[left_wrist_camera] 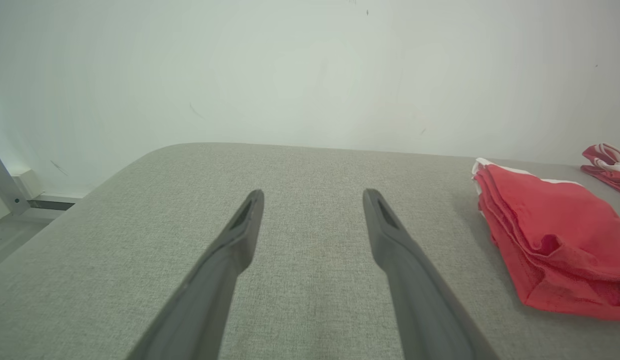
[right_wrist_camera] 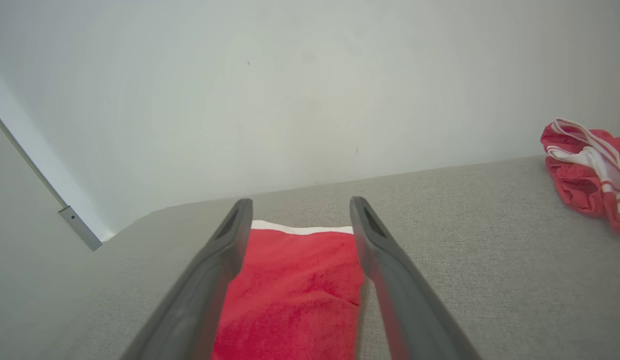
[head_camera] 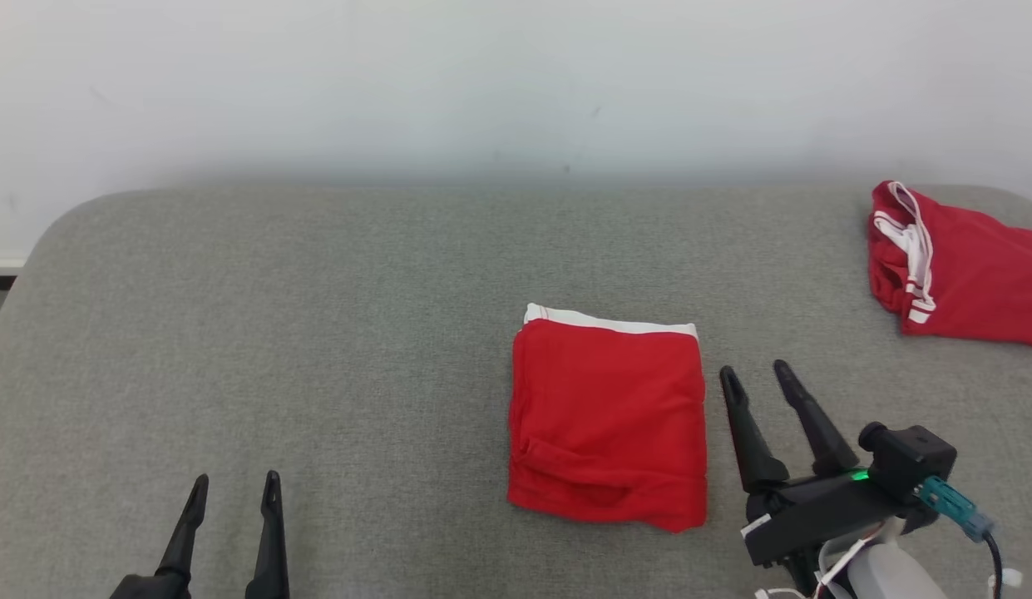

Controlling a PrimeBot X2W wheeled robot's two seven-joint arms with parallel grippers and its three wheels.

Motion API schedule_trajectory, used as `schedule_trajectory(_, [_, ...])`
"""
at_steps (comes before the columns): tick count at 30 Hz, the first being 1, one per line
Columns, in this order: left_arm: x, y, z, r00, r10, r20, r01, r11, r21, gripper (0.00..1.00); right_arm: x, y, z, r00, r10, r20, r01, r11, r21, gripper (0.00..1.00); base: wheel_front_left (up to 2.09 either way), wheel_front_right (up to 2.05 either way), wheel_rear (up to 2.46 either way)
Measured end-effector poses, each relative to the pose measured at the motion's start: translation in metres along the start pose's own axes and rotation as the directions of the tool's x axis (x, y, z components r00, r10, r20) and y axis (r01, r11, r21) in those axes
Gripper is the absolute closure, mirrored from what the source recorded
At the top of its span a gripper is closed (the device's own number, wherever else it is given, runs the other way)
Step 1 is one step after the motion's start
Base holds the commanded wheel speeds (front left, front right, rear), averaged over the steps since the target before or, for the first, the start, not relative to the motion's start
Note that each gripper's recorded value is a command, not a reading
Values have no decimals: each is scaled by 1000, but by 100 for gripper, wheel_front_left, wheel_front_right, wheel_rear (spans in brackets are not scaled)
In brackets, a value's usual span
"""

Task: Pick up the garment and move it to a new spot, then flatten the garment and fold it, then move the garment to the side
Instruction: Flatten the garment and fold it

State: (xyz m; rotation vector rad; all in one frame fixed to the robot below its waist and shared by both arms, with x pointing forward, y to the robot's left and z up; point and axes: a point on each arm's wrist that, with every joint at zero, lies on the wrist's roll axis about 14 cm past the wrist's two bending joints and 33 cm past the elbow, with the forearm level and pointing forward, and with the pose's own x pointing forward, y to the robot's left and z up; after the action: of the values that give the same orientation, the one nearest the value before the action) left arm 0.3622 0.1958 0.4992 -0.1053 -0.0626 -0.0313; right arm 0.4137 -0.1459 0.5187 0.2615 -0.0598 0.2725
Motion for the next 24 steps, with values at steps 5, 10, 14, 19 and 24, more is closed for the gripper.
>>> schedule_trajectory(5, [2, -4, 1, 1000, -17, 2, 17, 1000, 9, 0, -18, -11, 20, 996, -54, 75, 60, 995, -80, 0, 0, 0, 0])
schedule_trajectory(10, [2, -7, -1, 1000, -28, -3, 28, 1000, 12, 0, -38, -15, 19, 991, -101, 86, 109, 989, -100, 0, 0, 0, 0])
schedule_trajectory(14, [3, -10, 3, 999, -40, 8, 40, 999, 21, 0, -49, -16, 18, 986, -135, 93, 144, 986, -89, 0, 0, 0, 0])
schedule_trajectory(19, [0, -11, 4, 998, -56, 6, 56, 996, 64, 0, -61, -17, 14, 983, -160, 86, 168, 980, -104, 0, 0, 0, 0])
schedule_trajectory(24, [-4, -8, 4, 999, -46, 7, 45, 997, 69, 0, -68, -19, 11, 980, -182, 84, 190, 977, -100, 0, 0, 0, 0])
